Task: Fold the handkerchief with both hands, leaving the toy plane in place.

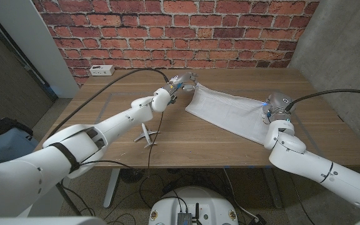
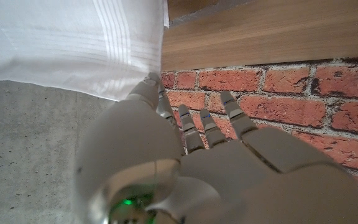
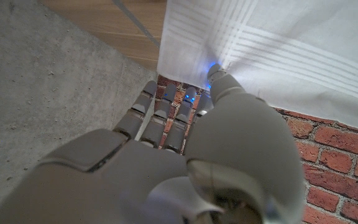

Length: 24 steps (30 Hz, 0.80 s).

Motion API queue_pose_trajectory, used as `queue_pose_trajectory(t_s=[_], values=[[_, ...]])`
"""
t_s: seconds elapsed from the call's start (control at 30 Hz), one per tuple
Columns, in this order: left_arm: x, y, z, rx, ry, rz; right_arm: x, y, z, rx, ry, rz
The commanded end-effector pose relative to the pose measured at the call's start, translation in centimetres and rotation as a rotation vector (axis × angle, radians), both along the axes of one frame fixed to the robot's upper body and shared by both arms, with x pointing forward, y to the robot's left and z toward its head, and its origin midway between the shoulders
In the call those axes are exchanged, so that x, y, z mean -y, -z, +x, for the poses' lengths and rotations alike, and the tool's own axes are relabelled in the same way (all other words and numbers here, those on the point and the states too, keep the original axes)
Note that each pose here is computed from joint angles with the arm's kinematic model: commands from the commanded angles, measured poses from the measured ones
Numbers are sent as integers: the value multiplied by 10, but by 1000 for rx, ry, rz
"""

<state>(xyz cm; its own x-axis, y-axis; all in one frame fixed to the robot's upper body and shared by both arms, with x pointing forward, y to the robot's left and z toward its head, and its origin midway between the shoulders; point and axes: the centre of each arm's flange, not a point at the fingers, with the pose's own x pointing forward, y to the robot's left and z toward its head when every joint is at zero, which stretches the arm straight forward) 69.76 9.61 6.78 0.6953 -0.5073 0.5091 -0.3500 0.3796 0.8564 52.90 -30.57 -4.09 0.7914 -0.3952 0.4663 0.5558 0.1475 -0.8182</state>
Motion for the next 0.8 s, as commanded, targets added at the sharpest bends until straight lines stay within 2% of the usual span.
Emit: queue_pose_trajectory(t_s=[0.03, 0.33, 0.5, 0.8], values=[[0, 1, 6, -26, -15, 13, 0, -1, 4, -61, 14, 7], [-1, 1, 6, -33, -2, 6, 1, -1, 4, -76, 10, 18], [0, 3, 5, -67, 45, 4, 0, 0, 1, -71, -6, 22], [-4, 10, 12, -213, 172, -49, -2, 4, -4, -77, -94, 70]])
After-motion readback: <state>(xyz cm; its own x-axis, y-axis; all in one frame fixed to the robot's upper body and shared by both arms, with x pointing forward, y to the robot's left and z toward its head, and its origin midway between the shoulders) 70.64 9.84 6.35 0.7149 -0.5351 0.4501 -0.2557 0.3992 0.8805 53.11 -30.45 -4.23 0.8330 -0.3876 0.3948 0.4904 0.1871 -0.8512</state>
